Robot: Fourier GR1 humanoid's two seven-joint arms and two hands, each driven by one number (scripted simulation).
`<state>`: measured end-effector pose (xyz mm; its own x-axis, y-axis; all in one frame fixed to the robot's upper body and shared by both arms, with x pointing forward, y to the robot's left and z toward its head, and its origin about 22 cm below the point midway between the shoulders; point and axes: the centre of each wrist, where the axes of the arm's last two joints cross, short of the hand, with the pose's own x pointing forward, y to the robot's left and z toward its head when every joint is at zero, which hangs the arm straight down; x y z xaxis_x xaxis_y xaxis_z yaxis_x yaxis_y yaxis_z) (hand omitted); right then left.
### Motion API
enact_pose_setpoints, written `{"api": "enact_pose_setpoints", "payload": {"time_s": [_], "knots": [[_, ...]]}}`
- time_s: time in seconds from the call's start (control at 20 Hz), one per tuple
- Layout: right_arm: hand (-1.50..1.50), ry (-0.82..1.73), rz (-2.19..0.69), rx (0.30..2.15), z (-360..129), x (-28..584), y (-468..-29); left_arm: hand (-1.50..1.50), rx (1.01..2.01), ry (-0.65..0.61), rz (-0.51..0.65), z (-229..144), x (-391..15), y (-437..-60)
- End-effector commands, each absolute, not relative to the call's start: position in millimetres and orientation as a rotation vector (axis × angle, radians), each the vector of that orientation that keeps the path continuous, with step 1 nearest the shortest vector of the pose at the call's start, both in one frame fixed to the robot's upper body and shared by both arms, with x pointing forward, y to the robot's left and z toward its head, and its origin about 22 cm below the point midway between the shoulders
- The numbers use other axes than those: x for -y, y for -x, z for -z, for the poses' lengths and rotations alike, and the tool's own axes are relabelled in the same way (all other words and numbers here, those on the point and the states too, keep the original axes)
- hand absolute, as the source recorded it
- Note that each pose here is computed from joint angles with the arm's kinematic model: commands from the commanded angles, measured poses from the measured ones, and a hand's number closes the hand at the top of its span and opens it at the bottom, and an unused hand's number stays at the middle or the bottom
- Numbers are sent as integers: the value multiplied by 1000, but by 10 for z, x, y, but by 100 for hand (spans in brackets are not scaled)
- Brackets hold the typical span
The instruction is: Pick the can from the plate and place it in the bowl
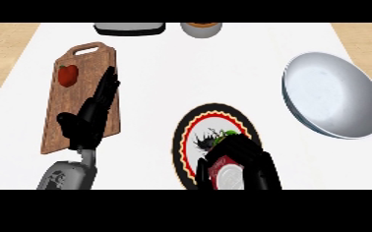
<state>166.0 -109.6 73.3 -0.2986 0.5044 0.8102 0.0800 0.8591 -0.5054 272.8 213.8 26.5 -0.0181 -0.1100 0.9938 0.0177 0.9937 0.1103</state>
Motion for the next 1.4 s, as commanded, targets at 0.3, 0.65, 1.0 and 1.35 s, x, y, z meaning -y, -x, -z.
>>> {"api": "enact_pose_setpoints", "payload": {"time_s": [0.3,0.65,1.0,1.35], "knots": [[150,741,-452,1851,-1799,1407,-1671,0,1587,-74,108,-277,-2346,-2670],[150,800,-358,1808,-2258,1513,-1907,0,1594,-53,118,-358,-2288,-2804],[150,834,-316,1724,-2612,1722,-2475,0,1593,-62,124,-266,-2138,-2781],[150,1157,-505,1516,-2316,2199,-2767,0,1608,-86,99,-320,-2119,-2825]]}}
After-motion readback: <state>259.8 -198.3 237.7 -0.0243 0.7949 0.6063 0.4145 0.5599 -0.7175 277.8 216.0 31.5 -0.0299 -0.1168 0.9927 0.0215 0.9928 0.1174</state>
